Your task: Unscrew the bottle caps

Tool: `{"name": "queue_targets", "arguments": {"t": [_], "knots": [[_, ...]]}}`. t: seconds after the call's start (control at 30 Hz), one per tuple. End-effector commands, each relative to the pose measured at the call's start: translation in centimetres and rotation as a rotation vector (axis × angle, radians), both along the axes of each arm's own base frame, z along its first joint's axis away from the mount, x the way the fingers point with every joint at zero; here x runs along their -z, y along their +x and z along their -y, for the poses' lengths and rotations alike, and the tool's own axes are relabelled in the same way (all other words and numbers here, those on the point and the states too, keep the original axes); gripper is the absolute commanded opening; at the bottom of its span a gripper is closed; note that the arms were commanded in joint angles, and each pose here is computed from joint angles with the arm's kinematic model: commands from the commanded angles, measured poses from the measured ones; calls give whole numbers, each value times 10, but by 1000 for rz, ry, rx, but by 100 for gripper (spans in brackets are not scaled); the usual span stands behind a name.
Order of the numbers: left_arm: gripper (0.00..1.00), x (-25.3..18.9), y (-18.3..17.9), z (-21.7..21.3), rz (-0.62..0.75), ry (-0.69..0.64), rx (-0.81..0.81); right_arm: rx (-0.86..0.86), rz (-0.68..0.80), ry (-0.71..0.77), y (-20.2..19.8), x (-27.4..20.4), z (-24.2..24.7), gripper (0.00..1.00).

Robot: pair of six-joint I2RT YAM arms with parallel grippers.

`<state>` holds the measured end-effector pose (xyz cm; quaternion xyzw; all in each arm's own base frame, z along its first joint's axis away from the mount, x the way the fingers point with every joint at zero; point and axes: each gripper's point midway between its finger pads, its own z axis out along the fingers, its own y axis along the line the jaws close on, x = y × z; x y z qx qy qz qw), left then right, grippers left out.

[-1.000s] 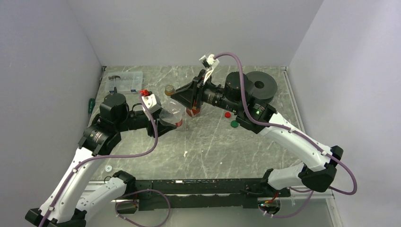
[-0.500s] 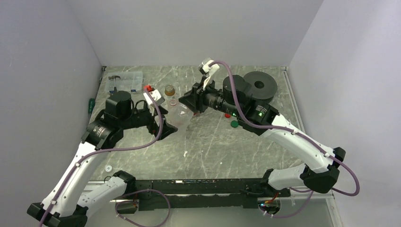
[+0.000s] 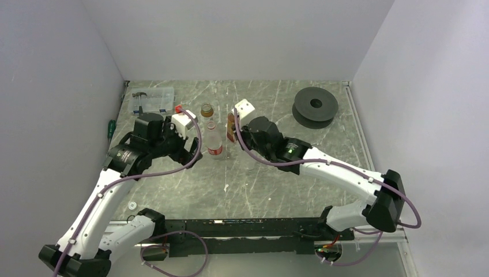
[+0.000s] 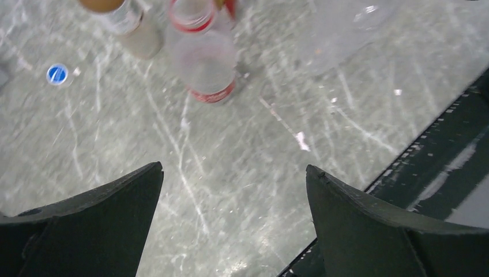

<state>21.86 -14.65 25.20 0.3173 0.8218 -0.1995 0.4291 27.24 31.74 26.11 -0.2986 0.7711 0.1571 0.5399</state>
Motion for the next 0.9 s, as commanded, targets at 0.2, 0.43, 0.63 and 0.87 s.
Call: {"name": "queue_targets", "arguments": {"t": [0.2,0.43,0.63,0.87], "knots": [[99,39,53,-56,-56,78,-289,157,108,97,31,8,-3,0],[99,59,69,-78,-128,92,-363,174,63,83,32,34,-5,0],[99,65,73,-83,-121,98,-391,194,43,82,30,48,1,6],[99,61,84,-95,-90,141,-448,210,0,86,33,60,6,38]]}}
